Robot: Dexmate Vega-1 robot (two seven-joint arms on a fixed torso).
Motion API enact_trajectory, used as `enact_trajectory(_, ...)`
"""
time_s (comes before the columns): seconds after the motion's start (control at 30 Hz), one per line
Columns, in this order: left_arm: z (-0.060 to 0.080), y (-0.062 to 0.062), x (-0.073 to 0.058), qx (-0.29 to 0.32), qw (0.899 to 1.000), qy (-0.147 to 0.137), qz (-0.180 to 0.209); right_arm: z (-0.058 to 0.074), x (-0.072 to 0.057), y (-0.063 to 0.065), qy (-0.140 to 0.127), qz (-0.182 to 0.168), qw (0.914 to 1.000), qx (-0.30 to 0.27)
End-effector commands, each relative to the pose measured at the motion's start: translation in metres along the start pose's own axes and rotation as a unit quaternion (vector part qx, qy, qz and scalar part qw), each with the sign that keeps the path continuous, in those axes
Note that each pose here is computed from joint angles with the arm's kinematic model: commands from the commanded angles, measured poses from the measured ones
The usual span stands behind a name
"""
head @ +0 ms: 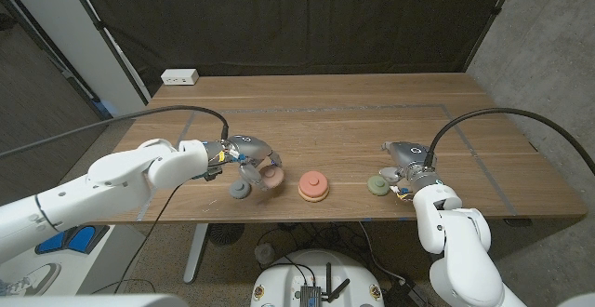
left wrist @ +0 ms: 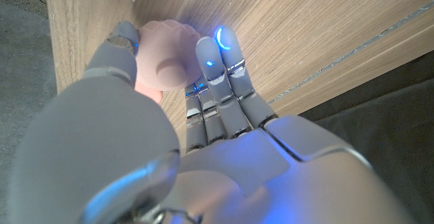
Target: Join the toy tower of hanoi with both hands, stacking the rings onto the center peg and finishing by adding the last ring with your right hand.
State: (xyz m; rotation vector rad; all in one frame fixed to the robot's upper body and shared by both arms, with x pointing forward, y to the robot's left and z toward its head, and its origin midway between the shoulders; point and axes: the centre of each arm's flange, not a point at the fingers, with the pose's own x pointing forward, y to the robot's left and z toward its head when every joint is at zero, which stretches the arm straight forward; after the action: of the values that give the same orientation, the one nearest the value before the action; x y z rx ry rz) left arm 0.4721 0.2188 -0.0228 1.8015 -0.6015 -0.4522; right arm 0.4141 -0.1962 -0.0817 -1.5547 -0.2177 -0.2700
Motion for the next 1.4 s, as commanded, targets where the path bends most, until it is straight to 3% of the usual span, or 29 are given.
enact_trajectory(0.03, 0.004, 0.016, -0.004, 0.014, 1.0, -0.002, 0.009, -0.002, -0.001, 0.0, 0.001, 0.0, 1.0, 0.003)
enact_trajectory(0.7, 0.016, 0.024, 0.007, 0.029, 0.999, -0.025, 0.024, -0.005, -0.002, -0.002, 0.004, -0.007, 0.9999, 0.009)
enact_trajectory(1.4, 0.028, 0.029, 0.029, 0.033, 0.996, -0.068, 0.036, -0.008, -0.006, -0.002, 0.013, -0.007, 0.9998, 0.01)
